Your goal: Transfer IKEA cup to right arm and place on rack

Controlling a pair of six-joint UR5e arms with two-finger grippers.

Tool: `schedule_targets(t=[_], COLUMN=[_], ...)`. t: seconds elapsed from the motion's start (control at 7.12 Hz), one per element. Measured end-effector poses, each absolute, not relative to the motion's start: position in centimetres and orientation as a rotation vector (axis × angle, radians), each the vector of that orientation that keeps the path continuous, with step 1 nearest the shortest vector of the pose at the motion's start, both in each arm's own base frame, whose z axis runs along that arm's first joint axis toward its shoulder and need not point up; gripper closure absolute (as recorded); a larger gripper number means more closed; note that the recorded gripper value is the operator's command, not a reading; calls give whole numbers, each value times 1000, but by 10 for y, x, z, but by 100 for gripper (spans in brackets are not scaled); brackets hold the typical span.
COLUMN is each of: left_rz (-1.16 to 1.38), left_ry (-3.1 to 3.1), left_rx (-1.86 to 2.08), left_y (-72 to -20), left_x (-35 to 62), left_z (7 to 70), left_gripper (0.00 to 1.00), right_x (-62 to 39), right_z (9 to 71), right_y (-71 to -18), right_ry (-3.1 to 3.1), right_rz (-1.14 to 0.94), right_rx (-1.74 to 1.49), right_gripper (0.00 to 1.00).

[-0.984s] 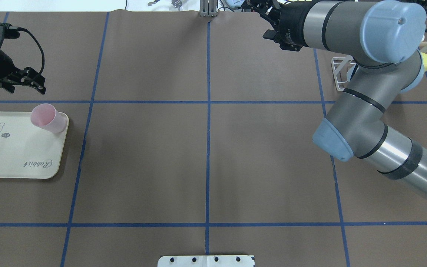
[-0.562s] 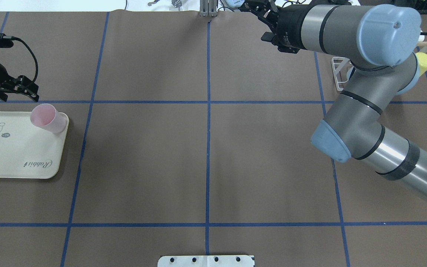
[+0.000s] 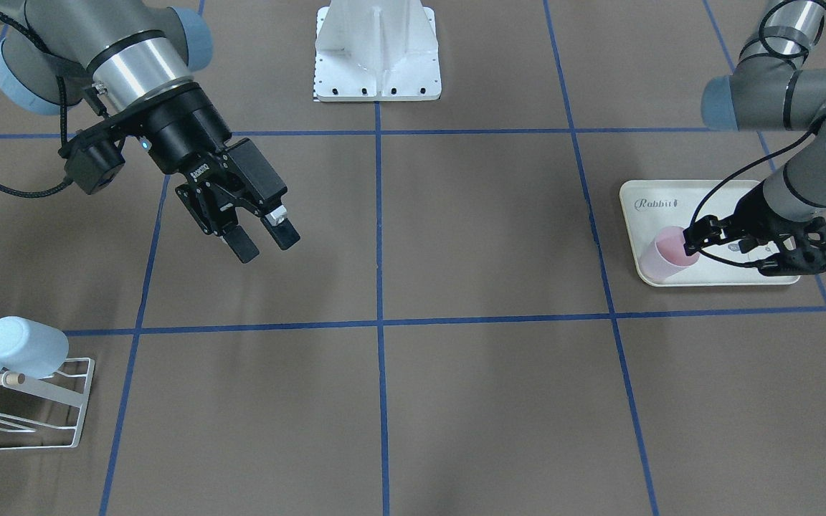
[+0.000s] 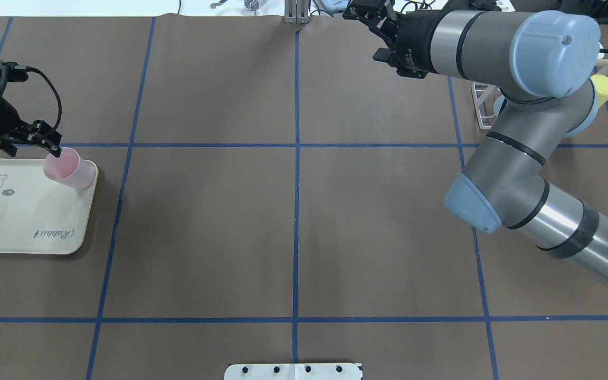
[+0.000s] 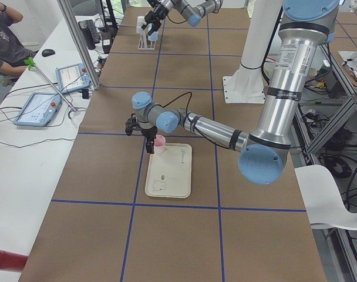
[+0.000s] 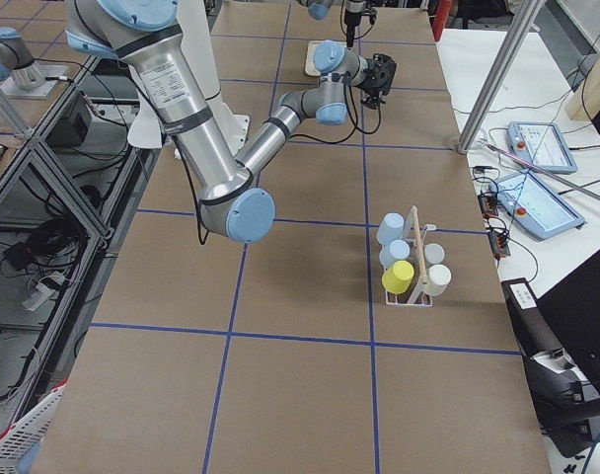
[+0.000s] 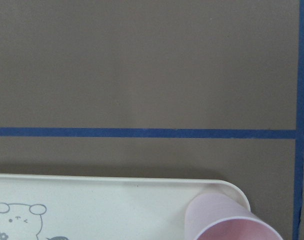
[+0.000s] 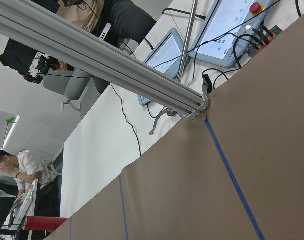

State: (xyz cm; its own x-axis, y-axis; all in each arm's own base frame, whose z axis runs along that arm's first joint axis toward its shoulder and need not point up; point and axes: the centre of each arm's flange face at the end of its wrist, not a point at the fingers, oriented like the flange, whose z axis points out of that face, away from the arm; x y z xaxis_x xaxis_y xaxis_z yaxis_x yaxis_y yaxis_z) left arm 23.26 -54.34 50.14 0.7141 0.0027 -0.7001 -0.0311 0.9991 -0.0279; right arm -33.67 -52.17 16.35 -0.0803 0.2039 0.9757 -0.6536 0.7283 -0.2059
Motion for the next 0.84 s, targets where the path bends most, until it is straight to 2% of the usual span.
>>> schedule_targets(t=[0.14, 0.28, 0.7, 0.84], left_rz=[27, 32, 33, 33], left_ry=[774, 772, 765, 763], left_rx=[-49, -55, -65, -67], left_y=[-540, -538, -537, -538], left_x=[242, 246, 249, 249], left_z=[502, 504, 510, 512], left_gripper=[10, 30, 66, 84], right_x=[-337, -337, -337, -337], right_z=[164, 165, 167, 167], right_y=[-522, -522, -521, -521], right_ry=[-1491, -1490, -1489, -1489], right_rz=[740, 740, 740, 740], right_rx=[386, 386, 385, 385], right_gripper=[0, 0, 0, 0])
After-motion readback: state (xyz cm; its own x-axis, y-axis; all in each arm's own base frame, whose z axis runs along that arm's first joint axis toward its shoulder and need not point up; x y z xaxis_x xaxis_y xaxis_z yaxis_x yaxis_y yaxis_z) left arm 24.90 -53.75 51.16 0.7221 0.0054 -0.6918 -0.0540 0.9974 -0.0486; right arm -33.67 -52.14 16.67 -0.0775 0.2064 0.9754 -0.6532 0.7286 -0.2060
